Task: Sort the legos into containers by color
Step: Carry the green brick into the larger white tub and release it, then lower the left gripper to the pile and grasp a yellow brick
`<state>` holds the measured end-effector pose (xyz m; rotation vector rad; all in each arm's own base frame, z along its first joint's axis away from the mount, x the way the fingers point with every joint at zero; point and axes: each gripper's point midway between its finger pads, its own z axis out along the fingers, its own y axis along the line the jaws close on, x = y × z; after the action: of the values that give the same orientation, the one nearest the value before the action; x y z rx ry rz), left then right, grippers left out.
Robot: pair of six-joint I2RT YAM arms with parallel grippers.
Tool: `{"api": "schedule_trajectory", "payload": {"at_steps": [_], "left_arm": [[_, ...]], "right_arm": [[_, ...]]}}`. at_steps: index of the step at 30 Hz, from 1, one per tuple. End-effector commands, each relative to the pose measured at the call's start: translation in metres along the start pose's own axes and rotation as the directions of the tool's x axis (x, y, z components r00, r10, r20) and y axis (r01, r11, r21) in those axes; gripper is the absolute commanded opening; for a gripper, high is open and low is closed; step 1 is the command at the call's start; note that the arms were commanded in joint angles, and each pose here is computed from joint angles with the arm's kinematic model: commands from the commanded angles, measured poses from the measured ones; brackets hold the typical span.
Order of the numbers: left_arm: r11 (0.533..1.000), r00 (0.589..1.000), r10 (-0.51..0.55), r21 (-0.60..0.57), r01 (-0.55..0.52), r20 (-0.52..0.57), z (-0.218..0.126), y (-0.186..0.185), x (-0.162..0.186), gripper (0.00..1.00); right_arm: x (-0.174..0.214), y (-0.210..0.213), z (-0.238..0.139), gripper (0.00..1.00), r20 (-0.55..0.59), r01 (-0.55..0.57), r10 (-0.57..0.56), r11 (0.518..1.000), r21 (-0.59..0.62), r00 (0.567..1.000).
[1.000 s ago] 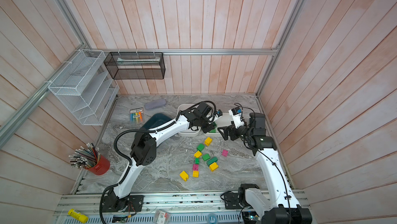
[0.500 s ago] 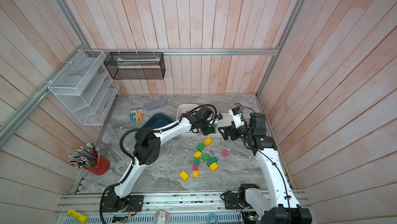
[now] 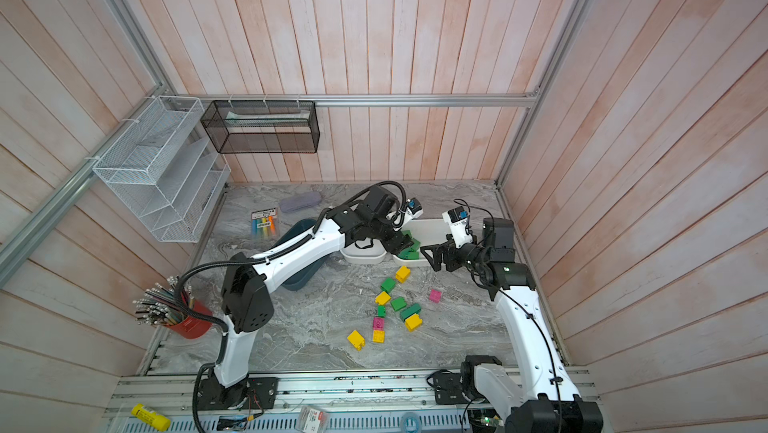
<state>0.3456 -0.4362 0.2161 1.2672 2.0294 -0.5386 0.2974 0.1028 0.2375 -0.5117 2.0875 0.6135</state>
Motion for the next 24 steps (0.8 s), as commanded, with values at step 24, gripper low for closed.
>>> {"api": "schedule_trajectory", "payload": {"at_steps": [24], "left_arm": [[0.281,0.302,-0.952,-0.497,0.821,-0.039,-0.049,-0.093,0.219,0.73]], "right_arm": [[0.011,0.031,0.022,0.98,-0.022,-0.034,0.031,0.986,-0.162,0.999]]}}
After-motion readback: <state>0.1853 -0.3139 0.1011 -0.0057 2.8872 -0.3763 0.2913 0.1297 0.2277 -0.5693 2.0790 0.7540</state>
